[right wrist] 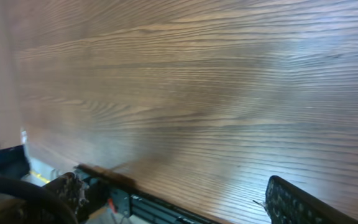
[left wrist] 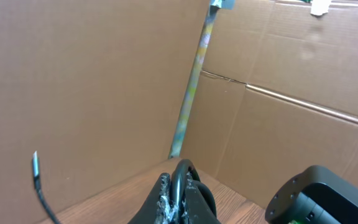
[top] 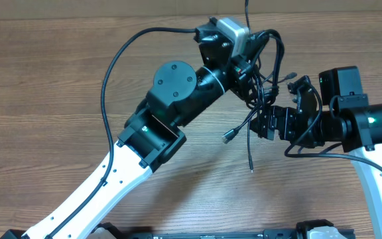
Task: Untangle cables
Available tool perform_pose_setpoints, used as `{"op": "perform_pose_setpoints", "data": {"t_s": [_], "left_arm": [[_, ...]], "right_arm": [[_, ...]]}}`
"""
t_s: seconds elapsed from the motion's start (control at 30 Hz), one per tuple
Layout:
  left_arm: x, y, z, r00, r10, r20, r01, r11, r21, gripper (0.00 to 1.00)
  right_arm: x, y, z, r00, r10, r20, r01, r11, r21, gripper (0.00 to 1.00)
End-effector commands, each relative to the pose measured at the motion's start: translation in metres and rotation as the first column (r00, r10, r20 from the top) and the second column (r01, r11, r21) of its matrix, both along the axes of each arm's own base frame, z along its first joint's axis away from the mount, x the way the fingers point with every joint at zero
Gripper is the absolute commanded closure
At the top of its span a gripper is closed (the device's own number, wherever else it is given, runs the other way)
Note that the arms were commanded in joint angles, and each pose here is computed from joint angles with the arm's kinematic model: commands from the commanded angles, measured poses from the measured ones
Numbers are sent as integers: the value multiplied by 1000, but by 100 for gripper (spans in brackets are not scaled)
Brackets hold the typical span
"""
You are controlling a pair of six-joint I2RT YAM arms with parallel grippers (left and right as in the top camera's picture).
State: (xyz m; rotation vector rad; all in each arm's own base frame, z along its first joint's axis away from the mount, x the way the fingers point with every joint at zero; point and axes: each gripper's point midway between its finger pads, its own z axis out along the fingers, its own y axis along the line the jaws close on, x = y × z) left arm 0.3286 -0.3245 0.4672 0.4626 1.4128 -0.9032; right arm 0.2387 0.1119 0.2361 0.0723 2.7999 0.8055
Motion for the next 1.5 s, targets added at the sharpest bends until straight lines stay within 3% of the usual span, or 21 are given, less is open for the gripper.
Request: {"op": "perform_pose_setpoints", "data": {"t_s": [0.0,0.37,0.57,0.77,1.4,1.47], "left_arm": [[12,44,46,990,125,67,-118,987,-109,96],[10,89,74,970,214,114,-195,969,-155,96],[10,112,84,956,261,132,-237,956,-173,96],[15,138,89,937,321,137,-297,939,-173,96],[42,269,80,777,623,87,-612,781,-124,96],[44,282,80,755,650,86,-640,759,-122,96]], "right_arm": [[0,-29,-23,997,-63,-40,54,979,-195,7],[6,-39,-37,992,-99,-84,74,963,-258,1],[-1,-71,-44,971,-219,-95,160,891,-425,0],[-2,-77,-45,967,-239,-92,174,876,-450,0],[-3,-97,-46,942,-330,-65,244,805,-541,0],[-2,-106,-45,928,-370,-42,280,769,-575,0]]}}
